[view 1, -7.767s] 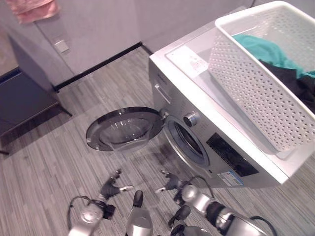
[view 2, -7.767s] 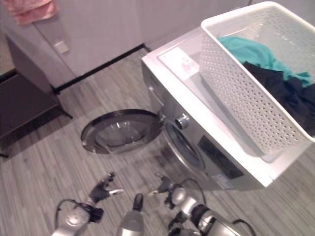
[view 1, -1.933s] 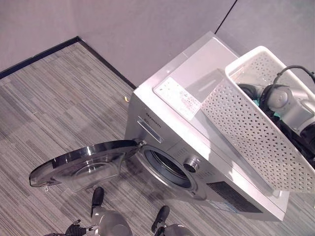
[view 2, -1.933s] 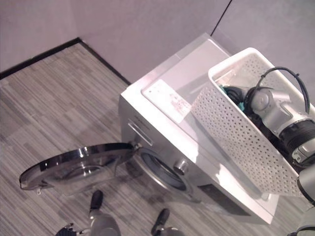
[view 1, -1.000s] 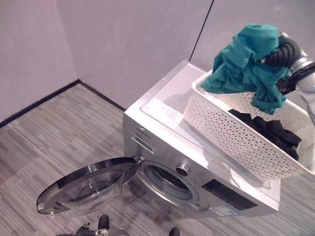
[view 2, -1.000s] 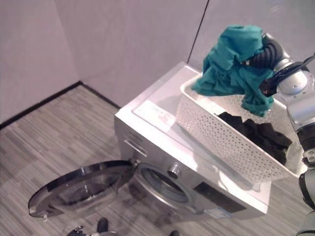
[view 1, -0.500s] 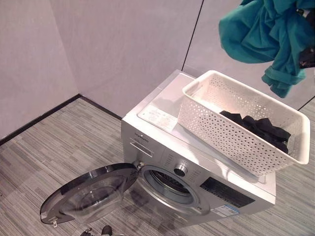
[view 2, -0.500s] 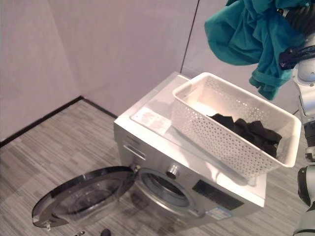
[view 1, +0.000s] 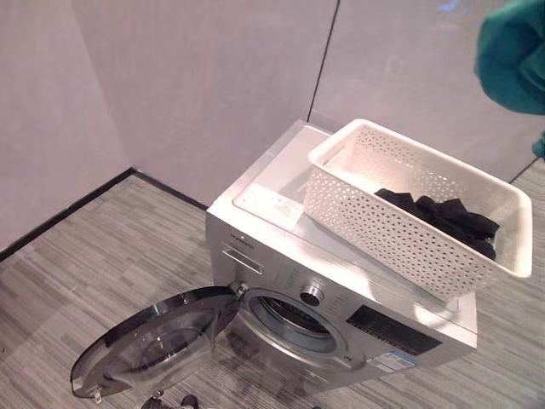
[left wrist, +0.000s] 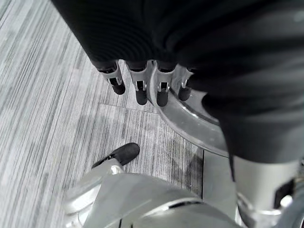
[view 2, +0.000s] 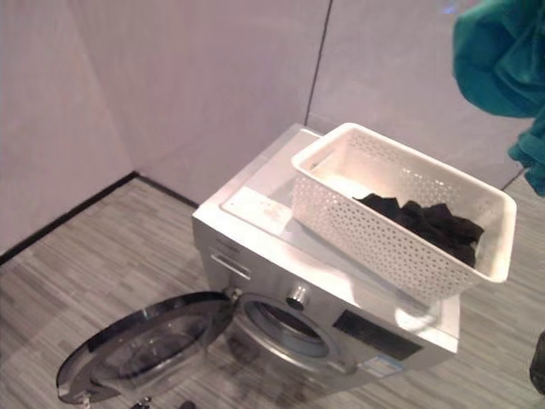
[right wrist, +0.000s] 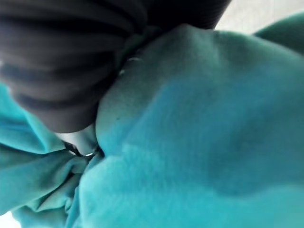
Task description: Grab the laundry basket,head to the washer,open it,put in the laundry and shut it.
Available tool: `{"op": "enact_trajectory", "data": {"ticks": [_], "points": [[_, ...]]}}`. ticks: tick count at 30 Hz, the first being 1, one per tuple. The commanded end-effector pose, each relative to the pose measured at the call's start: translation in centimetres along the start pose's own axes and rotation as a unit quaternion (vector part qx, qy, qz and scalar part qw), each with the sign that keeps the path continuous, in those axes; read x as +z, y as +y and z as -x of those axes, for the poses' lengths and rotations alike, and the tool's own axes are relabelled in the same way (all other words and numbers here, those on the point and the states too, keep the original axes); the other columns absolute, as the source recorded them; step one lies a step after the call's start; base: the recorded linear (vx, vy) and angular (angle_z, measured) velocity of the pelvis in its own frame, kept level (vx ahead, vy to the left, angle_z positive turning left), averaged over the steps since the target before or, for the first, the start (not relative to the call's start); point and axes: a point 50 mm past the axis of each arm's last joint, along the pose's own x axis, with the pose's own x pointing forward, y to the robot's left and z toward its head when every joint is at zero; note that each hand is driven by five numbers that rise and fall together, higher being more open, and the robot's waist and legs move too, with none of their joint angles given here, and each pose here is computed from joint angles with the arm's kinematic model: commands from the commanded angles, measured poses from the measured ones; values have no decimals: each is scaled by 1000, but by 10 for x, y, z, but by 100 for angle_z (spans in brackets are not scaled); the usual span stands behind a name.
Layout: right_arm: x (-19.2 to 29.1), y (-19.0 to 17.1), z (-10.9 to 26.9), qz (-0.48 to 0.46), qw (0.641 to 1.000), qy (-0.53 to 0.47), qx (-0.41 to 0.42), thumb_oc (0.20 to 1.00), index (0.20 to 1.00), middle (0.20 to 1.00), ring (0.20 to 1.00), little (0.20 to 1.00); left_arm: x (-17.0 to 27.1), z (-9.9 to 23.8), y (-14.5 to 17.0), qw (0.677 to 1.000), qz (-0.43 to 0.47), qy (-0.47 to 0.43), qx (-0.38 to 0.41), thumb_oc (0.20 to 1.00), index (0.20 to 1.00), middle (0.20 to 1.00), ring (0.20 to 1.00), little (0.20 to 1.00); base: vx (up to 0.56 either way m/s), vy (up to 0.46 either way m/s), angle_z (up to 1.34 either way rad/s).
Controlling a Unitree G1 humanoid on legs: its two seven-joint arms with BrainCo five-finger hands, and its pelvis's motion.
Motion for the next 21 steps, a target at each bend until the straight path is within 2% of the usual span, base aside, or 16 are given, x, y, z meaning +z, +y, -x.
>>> {"op": "enact_trajectory", "data": {"ticks": [1, 6, 11, 13, 17, 21], "points": [[24, -28, -17, 9, 996, -57, -64, 200, 200, 200, 200, 200, 7, -3, -9, 1000, -18, 6, -10, 1000, 1000, 1000, 1000, 1000, -7, 62, -28], [-6, -27, 15, 49, 998, -18, -29, 200, 200, 200, 200, 200, 5, -2, -7, 1000, -5, 2, -6, 1000, 1000, 1000, 1000, 1000, -17, 60, -31], [-55, -14, 73, 54, 994, 90, 44, 200, 200, 200, 200, 200, 27, -2, 6, 998, 16, -57, 16, 1000, 1000, 1000, 1000, 1000, -28, 62, -20], [-62, -11, 85, 56, 991, 107, 59, 200, 200, 200, 200, 200, 29, -2, 8, 998, 17, -64, 19, 1000, 1000, 1000, 1000, 1000, -24, 57, -3], [-80, 13, 136, 33, 974, 182, 134, 200, 200, 200, 200, 200, 40, -1, 16, 995, 26, -95, 33, 1000, 1000, 1000, 1000, 1000, -54, 94, -2], [-84, 43, 200, -33, 938, 263, 224, 200, 200, 200, 200, 200, 46, 0, 25, 991, 50, -113, 47, 1000, 1000, 1000, 1000, 1000, -81, 113, -15]]}}
